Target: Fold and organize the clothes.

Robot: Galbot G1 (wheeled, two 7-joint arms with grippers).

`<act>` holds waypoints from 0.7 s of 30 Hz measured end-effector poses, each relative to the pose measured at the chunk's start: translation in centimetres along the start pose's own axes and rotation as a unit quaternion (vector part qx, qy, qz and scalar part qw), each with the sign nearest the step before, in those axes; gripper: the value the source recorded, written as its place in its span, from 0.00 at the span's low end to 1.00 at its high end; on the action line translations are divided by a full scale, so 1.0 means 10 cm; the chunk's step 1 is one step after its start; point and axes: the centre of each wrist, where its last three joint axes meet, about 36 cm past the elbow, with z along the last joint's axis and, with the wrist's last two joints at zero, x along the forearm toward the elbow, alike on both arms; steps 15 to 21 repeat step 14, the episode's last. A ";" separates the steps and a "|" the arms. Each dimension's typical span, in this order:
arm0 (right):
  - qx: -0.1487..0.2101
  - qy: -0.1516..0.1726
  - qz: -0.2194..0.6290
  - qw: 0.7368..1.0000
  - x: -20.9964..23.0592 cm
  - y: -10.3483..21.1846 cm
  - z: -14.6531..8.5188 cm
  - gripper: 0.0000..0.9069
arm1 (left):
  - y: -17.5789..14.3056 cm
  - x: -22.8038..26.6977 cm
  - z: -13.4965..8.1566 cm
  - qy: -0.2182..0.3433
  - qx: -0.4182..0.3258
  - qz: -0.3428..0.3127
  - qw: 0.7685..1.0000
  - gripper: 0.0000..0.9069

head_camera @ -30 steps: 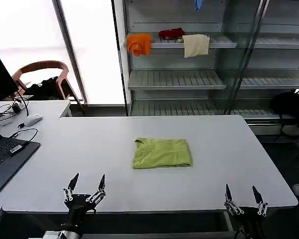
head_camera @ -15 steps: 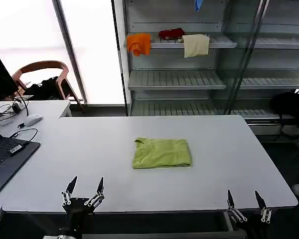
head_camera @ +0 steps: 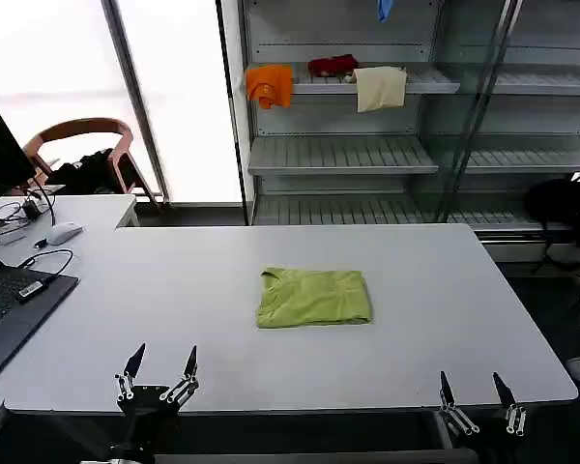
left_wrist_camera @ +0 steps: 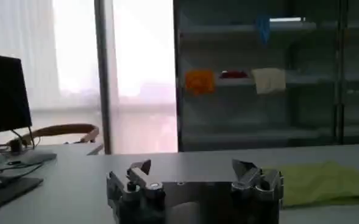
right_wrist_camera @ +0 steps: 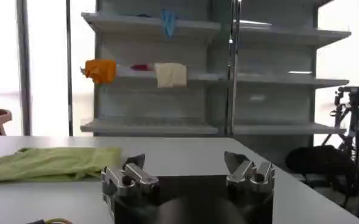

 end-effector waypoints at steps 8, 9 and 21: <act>0.004 -0.002 -0.006 1.000 0.01 -0.03 0.01 1.00 | 0.02 0.01 -0.02 -0.001 -0.001 -0.002 1.000 1.00; 0.004 -0.002 -0.006 1.000 0.01 -0.03 0.02 1.00 | 0.02 0.01 -0.02 -0.002 -0.002 -0.002 1.000 1.00; 0.005 -0.002 -0.006 1.000 0.01 -0.04 0.03 1.00 | 0.03 0.02 -0.02 -0.002 -0.002 -0.003 1.000 1.00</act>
